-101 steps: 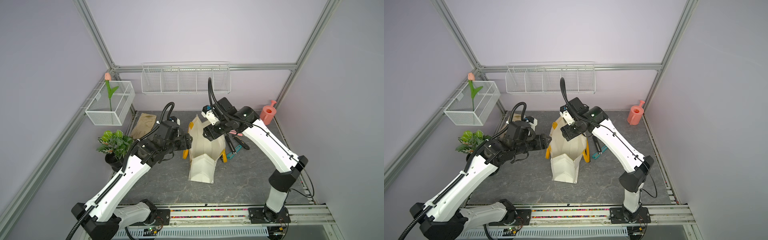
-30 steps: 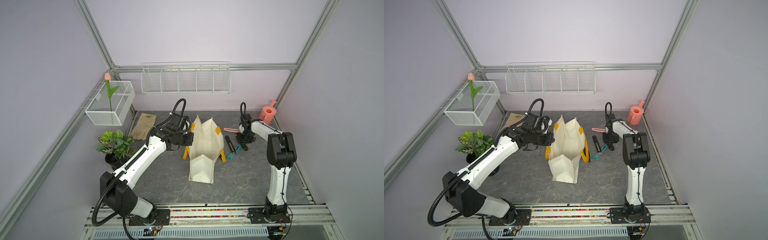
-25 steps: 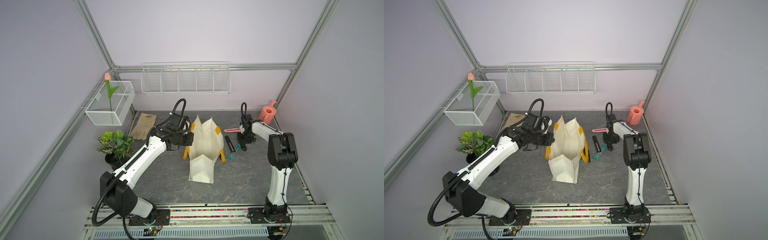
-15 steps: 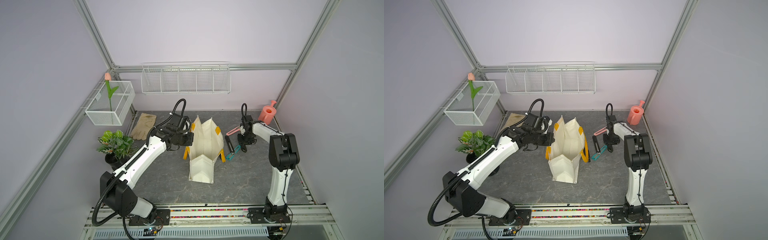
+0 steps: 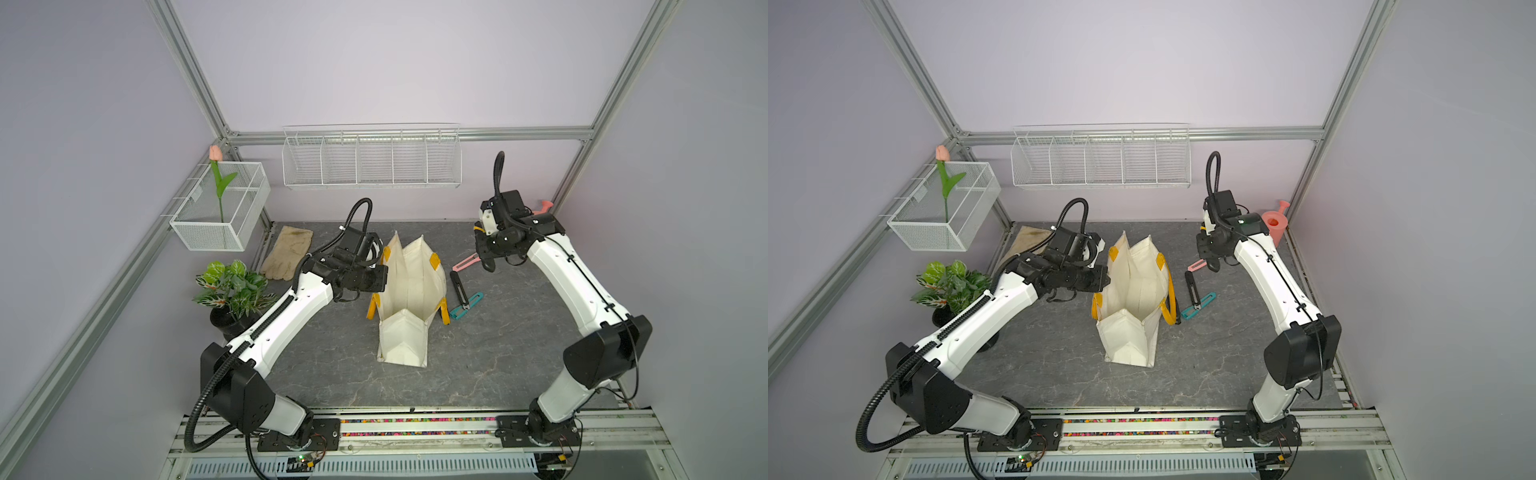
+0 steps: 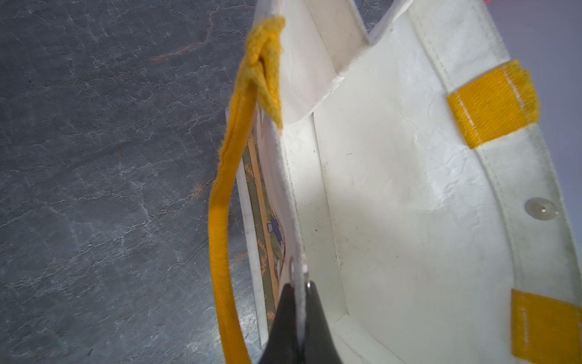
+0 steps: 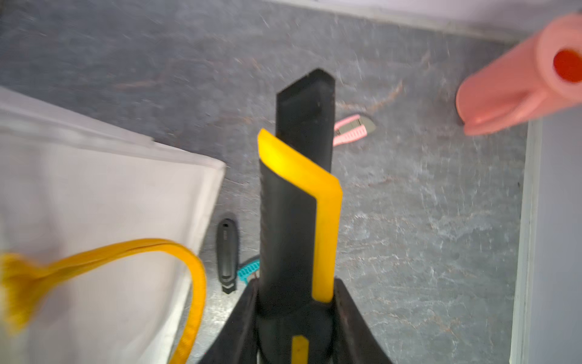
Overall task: Place the art knife into the pouch
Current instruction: Pick up the utility knife at the center of the board, then place the utility knife in the pouch.
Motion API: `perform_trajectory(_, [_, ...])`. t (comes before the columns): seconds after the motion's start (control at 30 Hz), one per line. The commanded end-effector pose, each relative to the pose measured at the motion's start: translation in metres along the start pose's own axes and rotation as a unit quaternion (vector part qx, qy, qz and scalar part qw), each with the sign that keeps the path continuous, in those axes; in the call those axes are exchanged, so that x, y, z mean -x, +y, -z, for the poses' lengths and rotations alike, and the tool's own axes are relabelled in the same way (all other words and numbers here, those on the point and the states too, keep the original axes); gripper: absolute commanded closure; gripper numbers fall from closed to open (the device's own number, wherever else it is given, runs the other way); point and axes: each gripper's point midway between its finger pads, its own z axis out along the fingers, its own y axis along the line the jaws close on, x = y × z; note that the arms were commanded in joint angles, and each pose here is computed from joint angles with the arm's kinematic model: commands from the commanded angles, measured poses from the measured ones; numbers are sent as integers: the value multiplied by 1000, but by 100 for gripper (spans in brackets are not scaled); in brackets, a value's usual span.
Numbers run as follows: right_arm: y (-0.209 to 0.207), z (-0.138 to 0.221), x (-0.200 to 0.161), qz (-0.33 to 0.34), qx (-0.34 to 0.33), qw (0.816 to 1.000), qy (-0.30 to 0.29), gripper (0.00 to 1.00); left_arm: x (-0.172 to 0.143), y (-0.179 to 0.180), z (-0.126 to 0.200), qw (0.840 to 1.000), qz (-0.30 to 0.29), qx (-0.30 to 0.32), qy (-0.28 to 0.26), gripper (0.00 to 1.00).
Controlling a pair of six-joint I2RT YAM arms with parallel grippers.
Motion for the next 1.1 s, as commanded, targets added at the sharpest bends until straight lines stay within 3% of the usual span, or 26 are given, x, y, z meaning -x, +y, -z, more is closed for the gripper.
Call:
perform_trajectory(0.0, [37, 25, -5, 33, 25, 999, 10, 85, -1, -1, 0, 1000, 4, -5, 2, 100])
perform_trajectory(0.2, [116, 51, 12, 62, 121, 990, -29, 83, 0, -4, 4, 1000, 3, -10, -1, 100])
perform_trajectory(0.47, [179, 19, -3, 89, 176, 980, -5, 84, 0, -5, 9, 1000, 6, -15, -8, 100])
perform_trajectory(0.77, [212, -24, -37, 95, 203, 974, 37, 85, 3, -9, 15, 1000, 7, -21, -15, 100])
perform_trajectory(1.07, [210, -76, -91, 125, 179, 970, 110, 87, 4, -9, 17, 1000, 7, -21, -18, 100])
